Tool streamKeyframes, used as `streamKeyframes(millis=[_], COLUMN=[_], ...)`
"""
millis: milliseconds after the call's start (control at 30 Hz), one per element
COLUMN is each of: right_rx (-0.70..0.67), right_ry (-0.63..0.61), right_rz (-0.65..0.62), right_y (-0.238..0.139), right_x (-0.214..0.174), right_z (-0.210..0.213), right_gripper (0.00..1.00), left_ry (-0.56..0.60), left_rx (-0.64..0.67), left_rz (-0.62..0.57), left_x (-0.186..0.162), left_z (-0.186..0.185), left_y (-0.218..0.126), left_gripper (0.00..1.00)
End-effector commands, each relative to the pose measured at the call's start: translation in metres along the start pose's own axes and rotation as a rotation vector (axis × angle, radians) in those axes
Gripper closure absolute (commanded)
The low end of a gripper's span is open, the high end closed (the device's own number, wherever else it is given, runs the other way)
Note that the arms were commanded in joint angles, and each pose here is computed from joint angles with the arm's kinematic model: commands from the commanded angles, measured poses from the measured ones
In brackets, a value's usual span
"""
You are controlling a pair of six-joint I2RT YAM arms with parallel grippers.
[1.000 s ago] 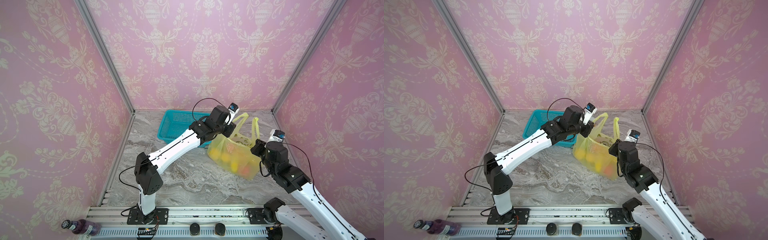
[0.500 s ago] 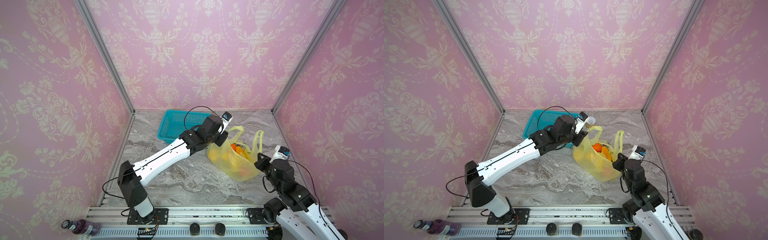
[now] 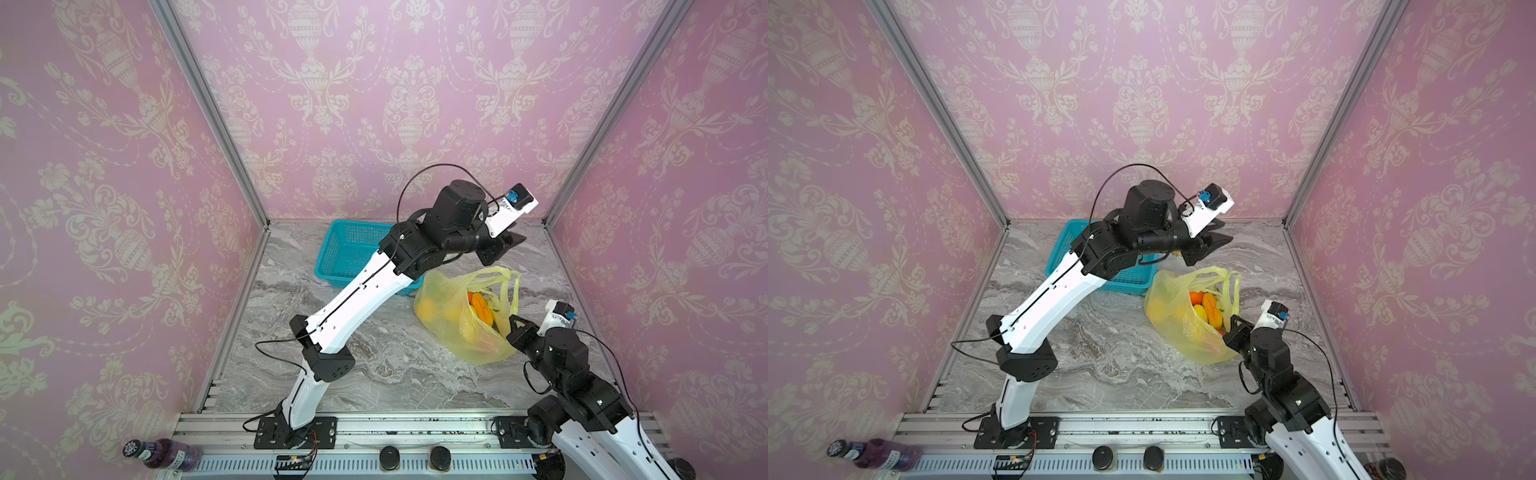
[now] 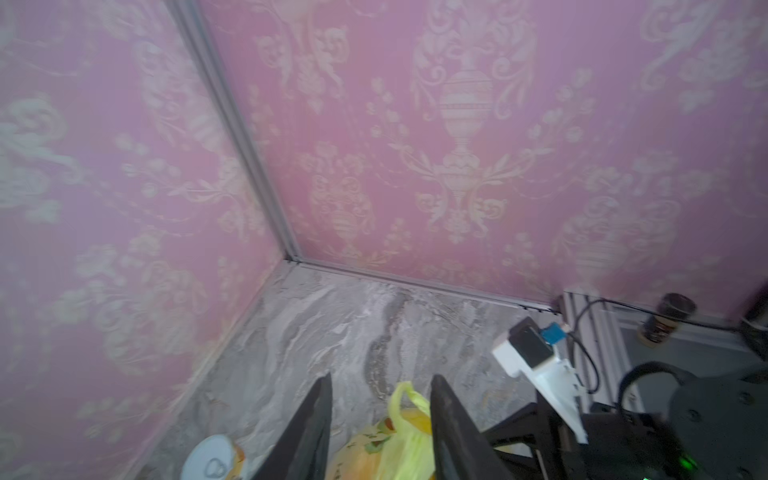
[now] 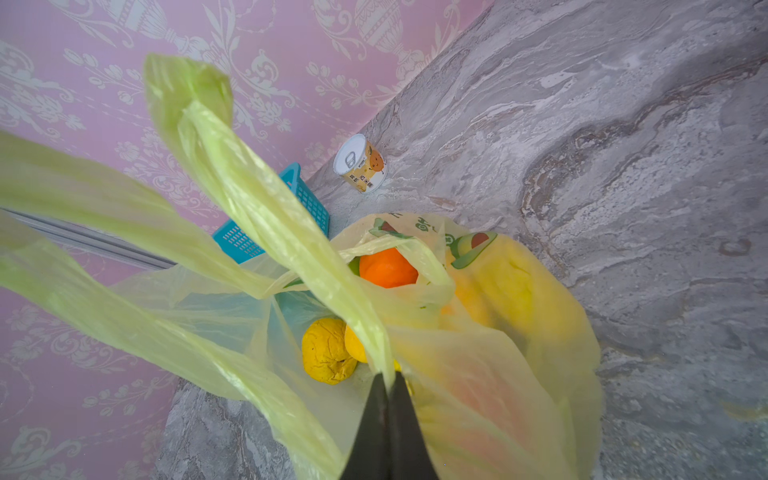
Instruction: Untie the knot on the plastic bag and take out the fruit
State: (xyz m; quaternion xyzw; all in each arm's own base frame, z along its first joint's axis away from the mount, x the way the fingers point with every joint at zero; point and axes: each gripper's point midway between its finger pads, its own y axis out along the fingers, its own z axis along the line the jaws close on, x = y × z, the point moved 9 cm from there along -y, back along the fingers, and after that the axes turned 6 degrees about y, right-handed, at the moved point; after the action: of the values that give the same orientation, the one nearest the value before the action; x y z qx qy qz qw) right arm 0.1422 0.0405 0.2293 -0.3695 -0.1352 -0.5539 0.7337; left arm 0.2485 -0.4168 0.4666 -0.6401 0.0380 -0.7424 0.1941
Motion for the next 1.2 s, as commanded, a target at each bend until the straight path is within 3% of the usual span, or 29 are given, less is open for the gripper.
streamKeyframes(millis=[0, 67, 400, 633, 800, 1167], right_rx=[-0.021, -0.014, -0.005, 0.01, 0.028, 0.075], right_ry=[0.015, 0.02, 0.026, 0.038, 0.045, 0.054], right_rz=[-0.001, -0.007, -0.025, -0.025, -0.023, 0.022], right_y=[-0.002, -0.004, -0.01, -0.013, -0.014, -0.009], right_x=[-0.002, -0.002, 0.001, 0.001, 0.002, 0.0], right_z=[-0.005, -0.006, -0.006, -0.006, -0.004, 0.006], right_gripper=[1.0, 1.0, 1.0, 1.0, 1.0, 1.0], left_ry=[-0.073, -0.063, 0.031, 0.113, 0.174, 0.291], left_rx=[-0.346, -0.294, -0.106, 0.042, 0.131, 0.109], left_rz=[0.188, 0.263, 0.517, 0.567, 0.55, 0.537], left_x=[-0.059, -0.079, -0.14, -0.167, -0.173, -0.172], left_z=[-0.03, -0.025, -0.023, -0.012, -0.004, 0.003], left_y=[0.04, 0.055, 0.092, 0.09, 0.084, 0.101], left_gripper=[0.66, 0.72, 0.69, 0.55, 0.36, 0.16])
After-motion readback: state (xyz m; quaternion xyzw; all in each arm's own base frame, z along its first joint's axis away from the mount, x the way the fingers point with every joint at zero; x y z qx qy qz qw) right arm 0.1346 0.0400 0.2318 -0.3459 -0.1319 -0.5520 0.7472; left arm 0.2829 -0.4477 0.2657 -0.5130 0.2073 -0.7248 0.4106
